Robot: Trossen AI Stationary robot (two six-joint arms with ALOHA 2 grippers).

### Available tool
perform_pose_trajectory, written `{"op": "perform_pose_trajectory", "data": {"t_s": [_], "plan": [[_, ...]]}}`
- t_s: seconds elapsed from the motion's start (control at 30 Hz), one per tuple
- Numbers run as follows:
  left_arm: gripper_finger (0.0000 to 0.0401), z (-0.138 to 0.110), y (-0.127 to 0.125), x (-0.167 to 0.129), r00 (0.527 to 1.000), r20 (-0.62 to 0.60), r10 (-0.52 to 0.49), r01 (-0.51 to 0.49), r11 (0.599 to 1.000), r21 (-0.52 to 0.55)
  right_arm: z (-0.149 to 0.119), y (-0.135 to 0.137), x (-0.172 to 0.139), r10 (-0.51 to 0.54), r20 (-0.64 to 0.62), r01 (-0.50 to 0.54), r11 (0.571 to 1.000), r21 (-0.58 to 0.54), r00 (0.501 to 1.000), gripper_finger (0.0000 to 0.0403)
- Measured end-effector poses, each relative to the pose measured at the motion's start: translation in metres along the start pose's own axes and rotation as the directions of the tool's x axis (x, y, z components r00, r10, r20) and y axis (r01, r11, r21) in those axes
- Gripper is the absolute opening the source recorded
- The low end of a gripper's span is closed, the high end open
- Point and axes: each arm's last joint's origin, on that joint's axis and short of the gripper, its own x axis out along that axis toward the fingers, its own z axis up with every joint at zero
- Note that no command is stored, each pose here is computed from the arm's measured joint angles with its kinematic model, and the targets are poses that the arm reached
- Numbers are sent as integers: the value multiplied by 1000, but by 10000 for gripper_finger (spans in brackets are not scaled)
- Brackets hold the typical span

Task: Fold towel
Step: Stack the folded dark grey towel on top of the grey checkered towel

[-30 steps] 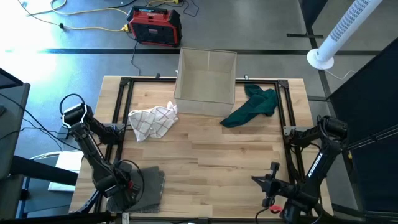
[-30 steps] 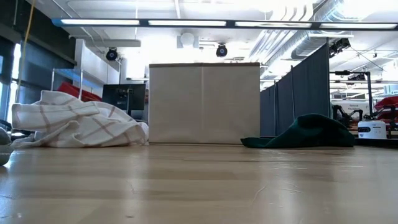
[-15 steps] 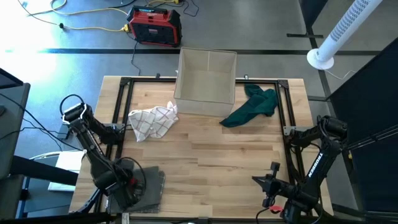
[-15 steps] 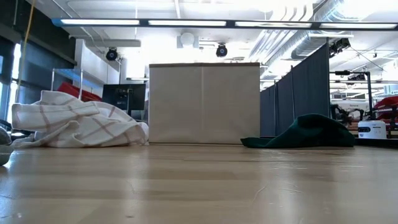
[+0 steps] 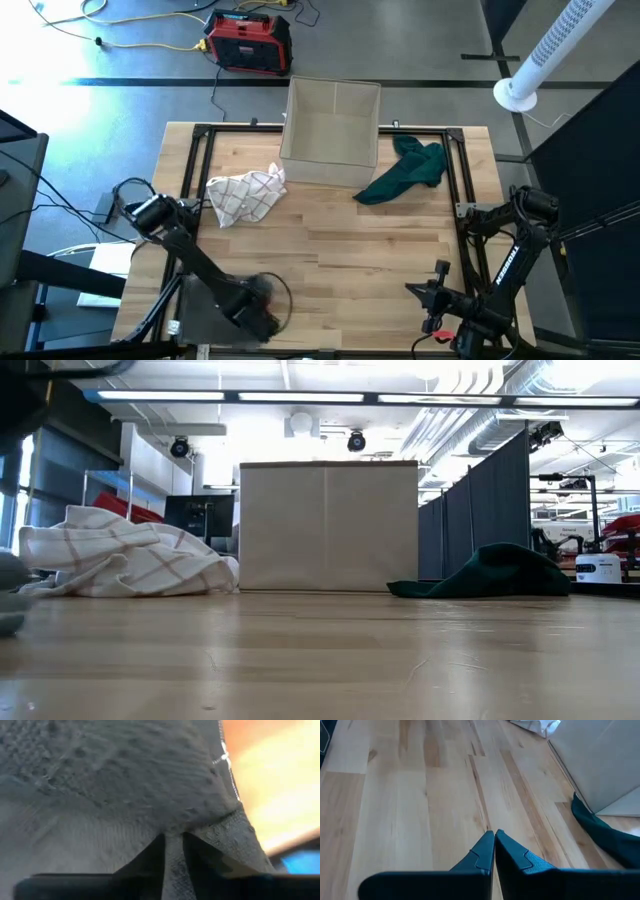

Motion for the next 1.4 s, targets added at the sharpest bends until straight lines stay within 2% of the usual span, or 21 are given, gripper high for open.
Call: {"op": "perform_pose_trajectory", "data": {"t_s": [0.1, 0.17, 0.3, 0.47, 0.73, 0.87, 0.97, 1.07, 1.23, 1.3, 1.4], "plan": [[14, 5, -15, 7, 992, -8, -126, 126, 990, 63, 0, 0, 0, 0, 0, 0, 1000, -1, 1000, 0], [4, 9, -16, 7, 992, -2, -128, 128, 990, 64, 0, 0, 0, -3, 5, 3, 1000, 0, 1000, 0], [4, 14, -1, 1, 999, 31, 19, -19, 1000, -16, 0, 0, 0, -3, 5, 3, 1000, 3, 1000, 0], [1, 14, 19, -4, 978, 42, 205, -200, 975, -96, -1, 0, 0, 7, -24, -6, 1000, 7, 1000, 0], [0, 16, 12, -40, 970, 229, 87, -60, 990, -125, 0, -1, 1, 1, -27, -1, 1000, -2, 1000, 0], [0, 15, 3, -71, 942, 334, -24, 54, 995, -80, 0, -1, 2, -4, -25, 4, 1000, 0, 1000, 0], [0, 15, 0, -91, 910, 408, -74, 101, 994, -43, 1, -1, 2, -5, -26, 5, 1000, 2, 1000, 0], [0, 12, -2, -99, 923, 370, -104, 122, 992, -26, 0, -1, 2, -2, -36, 2, 1000, 3, 999, 0], [1, 7, 1, -92, 966, 247, -73, 87, 995, -47, 0, -1, 2, 1, -46, -1, 1000, 4, 999, 0], [3, 5, 4, -89, 973, 227, -45, 63, 995, -73, 0, -1, 2, 1, -46, -1, 1000, 3, 999, 0], [10, 3, 3, -91, 974, 222, -49, 64, 996, -58, 0, -1, 2, 1, -46, -1, 1000, 3, 999, 0]]}}
